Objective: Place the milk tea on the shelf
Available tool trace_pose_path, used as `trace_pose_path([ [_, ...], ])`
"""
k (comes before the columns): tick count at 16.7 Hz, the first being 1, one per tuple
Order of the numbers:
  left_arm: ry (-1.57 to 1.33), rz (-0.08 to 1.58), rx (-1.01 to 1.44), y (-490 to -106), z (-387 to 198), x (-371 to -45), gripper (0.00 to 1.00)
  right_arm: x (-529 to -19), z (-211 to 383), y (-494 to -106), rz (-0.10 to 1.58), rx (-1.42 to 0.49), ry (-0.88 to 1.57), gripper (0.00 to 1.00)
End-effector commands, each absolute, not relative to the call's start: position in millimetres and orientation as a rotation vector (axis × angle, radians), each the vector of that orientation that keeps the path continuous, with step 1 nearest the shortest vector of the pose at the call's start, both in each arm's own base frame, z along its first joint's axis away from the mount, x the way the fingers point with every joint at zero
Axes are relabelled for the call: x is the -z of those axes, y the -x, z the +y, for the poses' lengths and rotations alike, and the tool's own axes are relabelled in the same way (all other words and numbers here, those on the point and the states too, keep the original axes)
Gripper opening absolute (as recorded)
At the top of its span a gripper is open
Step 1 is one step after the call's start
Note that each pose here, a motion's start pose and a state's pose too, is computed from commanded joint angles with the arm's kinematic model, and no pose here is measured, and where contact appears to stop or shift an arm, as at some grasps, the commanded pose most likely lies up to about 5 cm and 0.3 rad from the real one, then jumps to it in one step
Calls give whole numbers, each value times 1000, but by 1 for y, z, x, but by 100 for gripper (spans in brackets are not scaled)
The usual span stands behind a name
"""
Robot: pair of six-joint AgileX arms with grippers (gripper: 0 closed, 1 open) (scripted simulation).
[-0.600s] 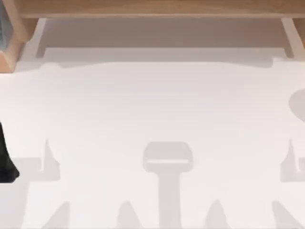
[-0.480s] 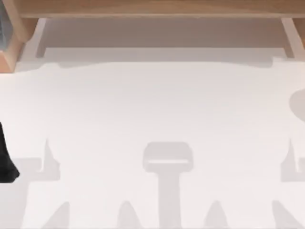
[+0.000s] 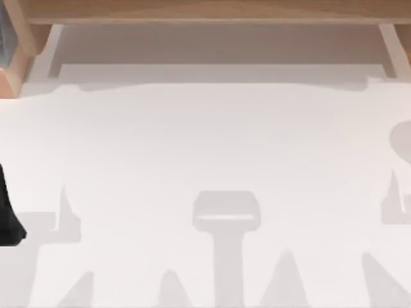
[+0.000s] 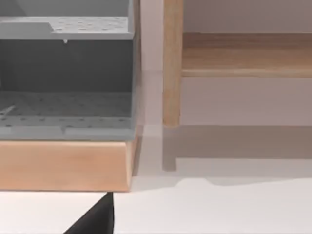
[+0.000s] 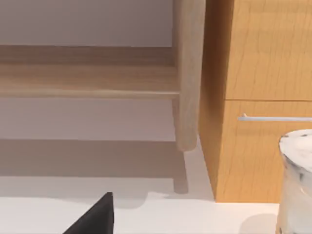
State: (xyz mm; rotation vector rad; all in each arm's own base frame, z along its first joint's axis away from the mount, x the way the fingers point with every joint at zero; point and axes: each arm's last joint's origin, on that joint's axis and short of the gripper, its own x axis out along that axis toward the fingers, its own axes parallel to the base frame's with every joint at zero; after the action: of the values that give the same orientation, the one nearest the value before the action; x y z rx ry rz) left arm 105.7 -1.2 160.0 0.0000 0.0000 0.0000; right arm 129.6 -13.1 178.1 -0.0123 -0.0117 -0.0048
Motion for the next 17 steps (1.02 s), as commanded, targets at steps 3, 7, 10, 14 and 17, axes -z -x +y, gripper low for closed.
trace_pose_path([
  [3,0,0,0,-106,-1,-160,100,-179,-26,-153,20,12,18,100],
  [7,0,0,0,-106,-1,-160,100,-163,-52,-187,80,17,13,100],
  [10,0,0,0,-106,-1,-160,100,-142,-75,-207,107,17,6,100],
  [14,0,0,0,-106,-1,-160,100,-111,-101,-221,115,16,3,100],
  [17,0,0,0,-106,-1,-160,100,-92,-114,-224,109,16,5,100],
])
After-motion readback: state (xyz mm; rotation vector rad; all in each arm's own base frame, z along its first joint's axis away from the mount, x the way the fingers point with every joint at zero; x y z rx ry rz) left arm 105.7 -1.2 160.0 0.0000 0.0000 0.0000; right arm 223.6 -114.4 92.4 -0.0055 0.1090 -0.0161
